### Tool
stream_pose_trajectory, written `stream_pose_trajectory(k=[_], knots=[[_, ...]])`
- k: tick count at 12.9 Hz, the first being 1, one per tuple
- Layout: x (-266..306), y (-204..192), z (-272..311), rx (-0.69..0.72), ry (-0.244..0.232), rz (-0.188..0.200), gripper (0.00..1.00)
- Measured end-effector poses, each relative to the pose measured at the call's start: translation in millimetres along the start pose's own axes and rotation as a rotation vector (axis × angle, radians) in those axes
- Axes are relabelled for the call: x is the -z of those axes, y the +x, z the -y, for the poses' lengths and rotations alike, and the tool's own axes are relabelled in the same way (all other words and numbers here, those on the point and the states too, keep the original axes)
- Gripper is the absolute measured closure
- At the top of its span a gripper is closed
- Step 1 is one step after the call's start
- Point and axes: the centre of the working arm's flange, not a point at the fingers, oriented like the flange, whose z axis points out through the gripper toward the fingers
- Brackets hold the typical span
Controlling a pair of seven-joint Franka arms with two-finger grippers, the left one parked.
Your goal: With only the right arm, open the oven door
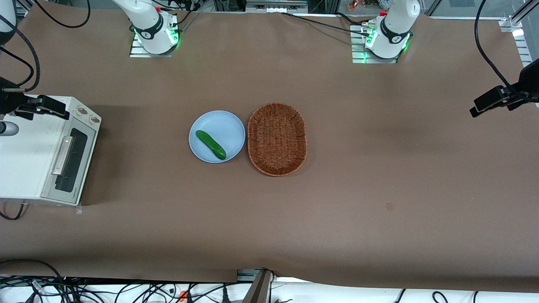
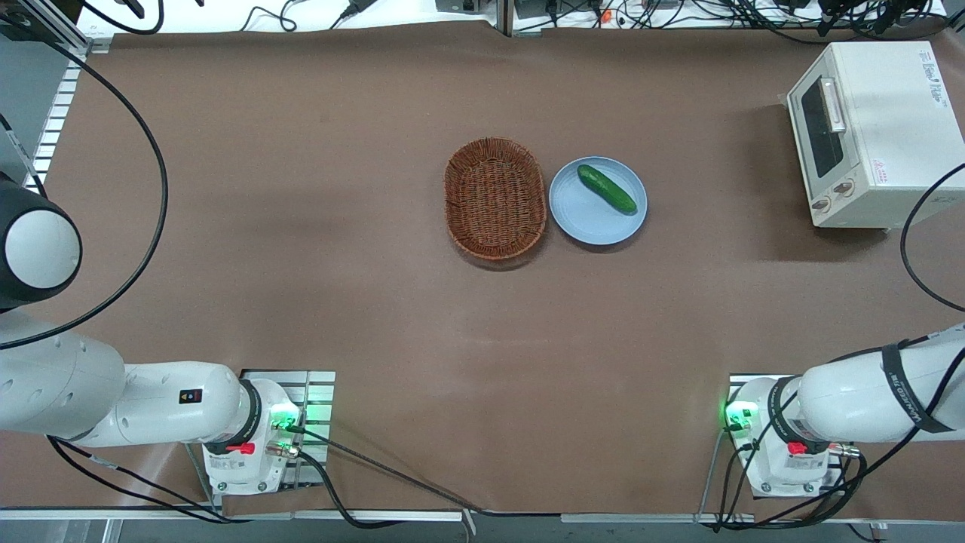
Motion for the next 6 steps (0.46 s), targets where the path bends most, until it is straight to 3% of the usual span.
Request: stream_pose_trajectory(k=[6], knots=[[0.0, -0.1, -1.7, -0.003, 0.000, 0.000, 0.00]])
